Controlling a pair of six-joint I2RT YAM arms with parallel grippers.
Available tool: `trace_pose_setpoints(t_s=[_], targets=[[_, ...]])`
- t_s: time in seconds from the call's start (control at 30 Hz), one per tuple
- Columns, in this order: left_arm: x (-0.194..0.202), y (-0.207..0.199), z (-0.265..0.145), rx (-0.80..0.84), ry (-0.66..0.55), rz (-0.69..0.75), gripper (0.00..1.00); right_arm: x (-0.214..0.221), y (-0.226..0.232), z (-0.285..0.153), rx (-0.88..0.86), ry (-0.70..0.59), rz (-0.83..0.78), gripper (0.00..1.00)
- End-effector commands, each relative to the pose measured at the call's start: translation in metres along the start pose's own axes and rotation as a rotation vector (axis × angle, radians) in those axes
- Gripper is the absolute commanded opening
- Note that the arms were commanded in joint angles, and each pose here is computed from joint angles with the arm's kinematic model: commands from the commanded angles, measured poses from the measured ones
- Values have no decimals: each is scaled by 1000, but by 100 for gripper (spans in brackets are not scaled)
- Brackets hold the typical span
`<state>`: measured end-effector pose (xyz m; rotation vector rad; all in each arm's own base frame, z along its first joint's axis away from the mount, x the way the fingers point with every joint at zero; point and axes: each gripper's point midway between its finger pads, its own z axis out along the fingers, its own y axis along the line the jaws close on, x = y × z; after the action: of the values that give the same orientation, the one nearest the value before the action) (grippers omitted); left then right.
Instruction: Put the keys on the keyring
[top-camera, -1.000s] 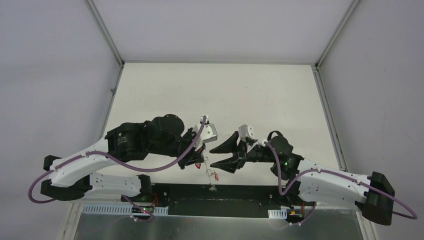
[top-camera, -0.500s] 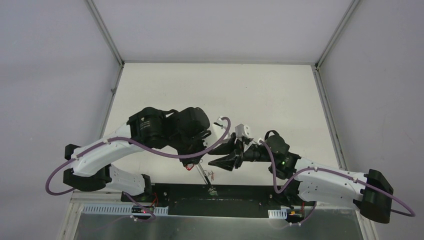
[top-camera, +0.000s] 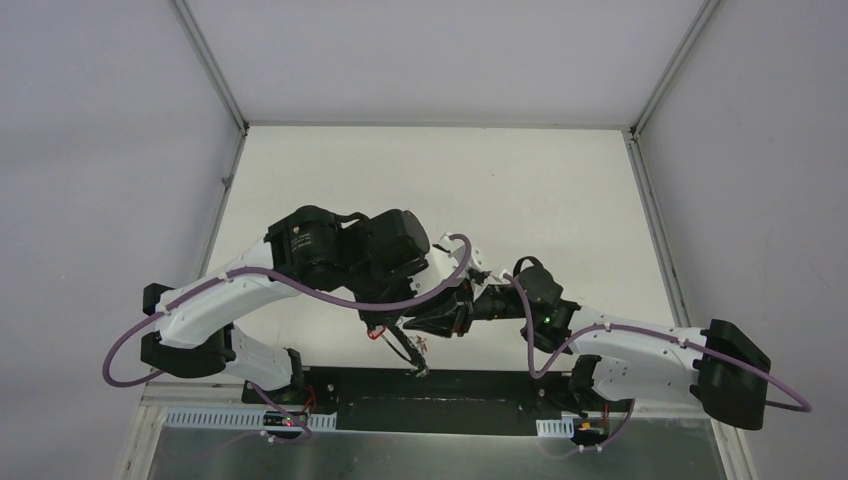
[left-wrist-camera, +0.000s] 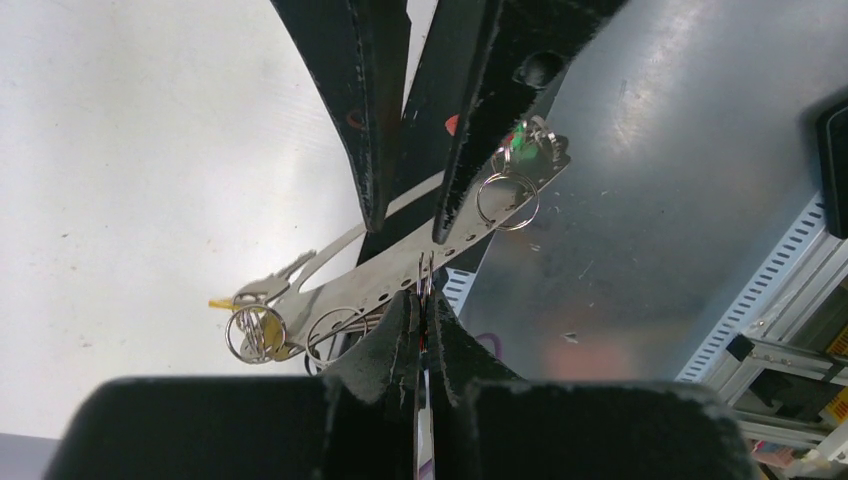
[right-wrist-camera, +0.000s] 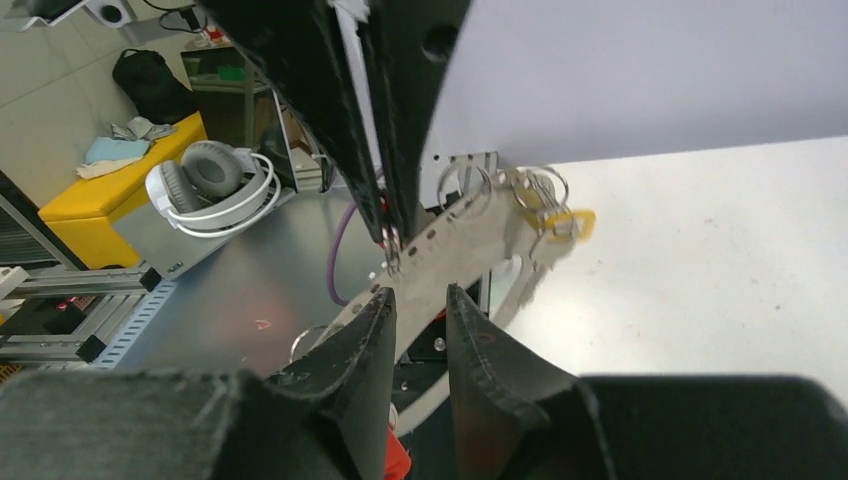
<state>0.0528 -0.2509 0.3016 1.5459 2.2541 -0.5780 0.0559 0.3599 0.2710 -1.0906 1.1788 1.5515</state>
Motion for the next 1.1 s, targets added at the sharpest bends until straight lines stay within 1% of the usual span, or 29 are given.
trace_pose_setpoints(t_s=[0.0, 0.33, 0.63, 0.9, 1.07], targets=[[2, 4, -8, -20, 4, -2, 0, -41, 20, 10, -94, -112, -74, 27], [2, 5, -4, -22, 13, 1, 0, -42, 29, 14, -146, -117, -88, 29], [2, 3, -2, -8, -1, -2, 0, -41, 28, 20, -152, -107, -88, 25], [-2, 3, -4, -6, -66, -9, 0, -42, 25, 22, -139, -122, -89, 28], [-3, 2, -2, -2, -119, -29, 0, -42, 24, 22, -129, -137, -82, 25]])
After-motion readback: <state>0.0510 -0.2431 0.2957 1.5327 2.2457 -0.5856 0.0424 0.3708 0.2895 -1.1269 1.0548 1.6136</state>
